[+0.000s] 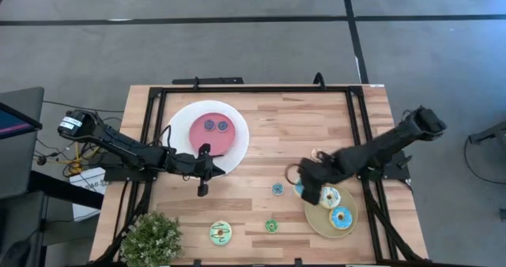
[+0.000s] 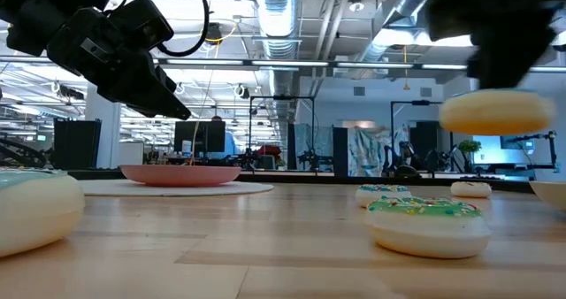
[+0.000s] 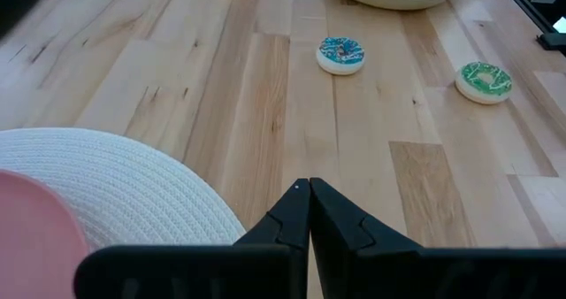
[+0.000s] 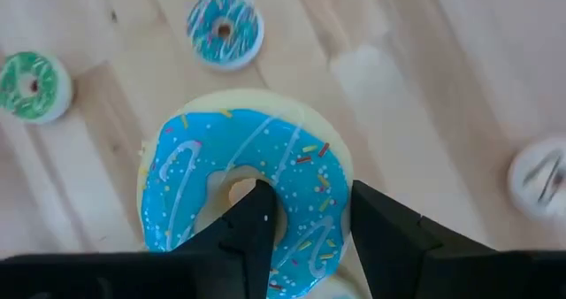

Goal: Pick & Place donuts
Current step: Put the large light blue donut onto the brown plate

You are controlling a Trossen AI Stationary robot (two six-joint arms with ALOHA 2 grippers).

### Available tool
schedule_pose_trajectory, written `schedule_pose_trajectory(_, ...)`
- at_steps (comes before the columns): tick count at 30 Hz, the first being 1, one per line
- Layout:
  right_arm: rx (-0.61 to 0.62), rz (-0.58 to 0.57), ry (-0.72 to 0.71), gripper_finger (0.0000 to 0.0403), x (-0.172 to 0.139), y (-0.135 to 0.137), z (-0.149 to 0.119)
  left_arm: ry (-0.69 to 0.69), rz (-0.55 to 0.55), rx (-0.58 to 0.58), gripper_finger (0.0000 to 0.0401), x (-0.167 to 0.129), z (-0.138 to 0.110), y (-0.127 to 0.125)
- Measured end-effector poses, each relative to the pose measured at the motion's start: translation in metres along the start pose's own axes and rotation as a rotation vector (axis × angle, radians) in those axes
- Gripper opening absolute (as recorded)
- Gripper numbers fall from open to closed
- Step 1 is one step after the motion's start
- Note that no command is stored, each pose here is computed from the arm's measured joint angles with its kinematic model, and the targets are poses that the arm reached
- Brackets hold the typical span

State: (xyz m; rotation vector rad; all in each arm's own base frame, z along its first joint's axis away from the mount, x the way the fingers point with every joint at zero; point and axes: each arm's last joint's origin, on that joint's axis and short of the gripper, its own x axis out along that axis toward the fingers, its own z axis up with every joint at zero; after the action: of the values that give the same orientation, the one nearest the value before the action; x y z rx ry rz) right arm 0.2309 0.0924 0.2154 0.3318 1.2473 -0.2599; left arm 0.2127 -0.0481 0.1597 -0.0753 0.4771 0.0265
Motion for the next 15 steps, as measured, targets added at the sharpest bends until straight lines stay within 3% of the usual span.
schedule_pose_trajectory(6, 0.103, 0.056, -0.045, 0.0134, -0.007, 0.015, -0.043, 0.0, 0.0, 0.0, 0.0002, 0.0, 0.0, 0.0)
schedule_pose_trajectory(15, 0.177, 0.115, -0.016, 0.0129, 0.003, 0.043, -0.072, -0.002, 0.001, -0.015, 0.0002, 0.0, 0.0, 0.0)
